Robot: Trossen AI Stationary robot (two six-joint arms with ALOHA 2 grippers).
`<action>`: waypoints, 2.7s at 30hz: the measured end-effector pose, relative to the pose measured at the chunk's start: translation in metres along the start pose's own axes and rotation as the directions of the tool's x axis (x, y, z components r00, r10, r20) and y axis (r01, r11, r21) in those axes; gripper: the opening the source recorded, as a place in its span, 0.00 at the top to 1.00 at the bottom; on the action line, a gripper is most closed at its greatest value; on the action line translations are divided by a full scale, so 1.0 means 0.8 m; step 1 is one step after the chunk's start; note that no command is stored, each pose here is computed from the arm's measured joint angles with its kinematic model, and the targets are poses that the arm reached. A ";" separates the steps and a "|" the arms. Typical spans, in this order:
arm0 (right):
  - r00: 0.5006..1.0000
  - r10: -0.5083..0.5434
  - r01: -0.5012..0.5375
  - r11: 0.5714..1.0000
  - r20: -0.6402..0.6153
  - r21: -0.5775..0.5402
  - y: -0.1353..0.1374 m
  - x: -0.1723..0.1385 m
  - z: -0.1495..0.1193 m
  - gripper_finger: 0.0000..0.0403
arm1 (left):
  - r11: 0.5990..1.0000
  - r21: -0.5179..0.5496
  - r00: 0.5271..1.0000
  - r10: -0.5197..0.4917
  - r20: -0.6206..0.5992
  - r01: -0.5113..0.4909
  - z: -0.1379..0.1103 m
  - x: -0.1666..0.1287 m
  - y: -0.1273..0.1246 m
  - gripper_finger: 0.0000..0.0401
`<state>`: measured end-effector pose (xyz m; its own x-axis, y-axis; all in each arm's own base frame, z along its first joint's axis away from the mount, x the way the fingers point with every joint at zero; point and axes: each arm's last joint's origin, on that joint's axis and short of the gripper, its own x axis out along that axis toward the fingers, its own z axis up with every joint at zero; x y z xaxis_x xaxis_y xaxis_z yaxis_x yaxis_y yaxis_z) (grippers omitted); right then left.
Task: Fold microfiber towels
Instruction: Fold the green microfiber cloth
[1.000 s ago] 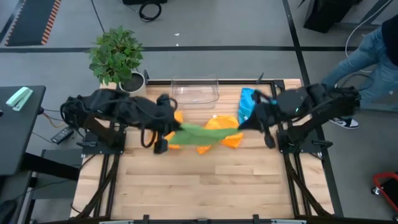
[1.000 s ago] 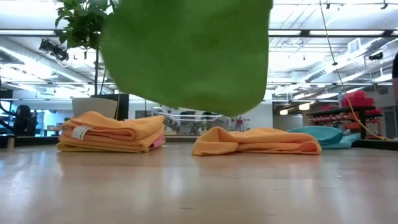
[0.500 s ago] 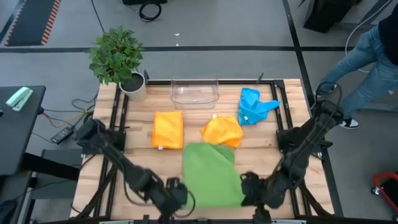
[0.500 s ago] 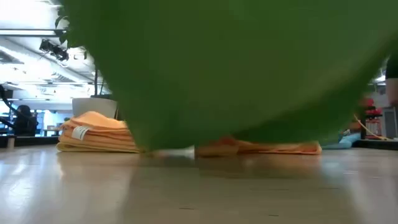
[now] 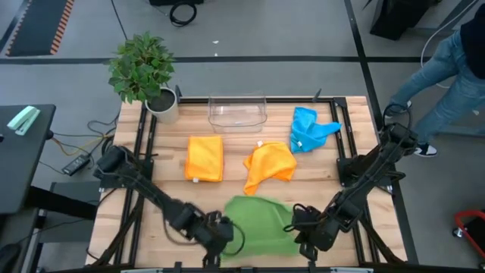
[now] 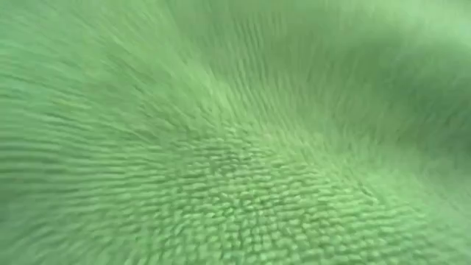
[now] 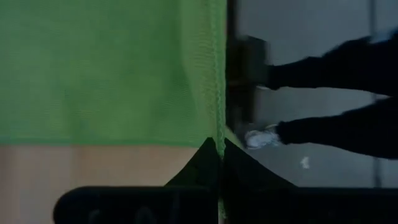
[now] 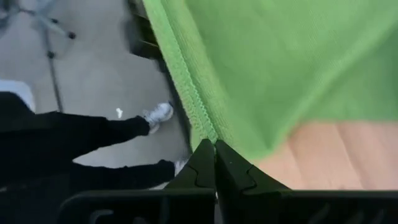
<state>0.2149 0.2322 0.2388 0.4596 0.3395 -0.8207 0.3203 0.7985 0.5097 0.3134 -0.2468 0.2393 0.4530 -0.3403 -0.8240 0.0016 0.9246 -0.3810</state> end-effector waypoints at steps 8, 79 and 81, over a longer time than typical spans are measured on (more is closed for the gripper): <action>0.986 -0.164 0.168 0.975 -0.036 0.144 -0.062 0.034 -0.019 1.00 | 0.992 0.063 0.994 0.112 -0.011 -0.111 0.051 0.001 0.080 0.98; 0.944 -0.287 0.228 0.925 0.166 0.304 -0.132 0.047 0.063 1.00 | 0.999 -0.037 1.000 0.022 0.012 -0.022 -0.014 0.135 0.086 0.97; 0.941 -0.300 0.239 0.917 0.158 0.318 -0.140 0.052 0.064 1.00 | 0.999 -0.044 1.000 0.017 0.002 -0.017 -0.018 0.135 0.082 0.98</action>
<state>0.2403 0.1313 0.1611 0.4673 0.0013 -0.8841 0.6673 0.6555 0.3537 0.3493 -0.2254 0.1193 0.4552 -0.3237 -0.8295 -0.0455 0.9219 -0.3848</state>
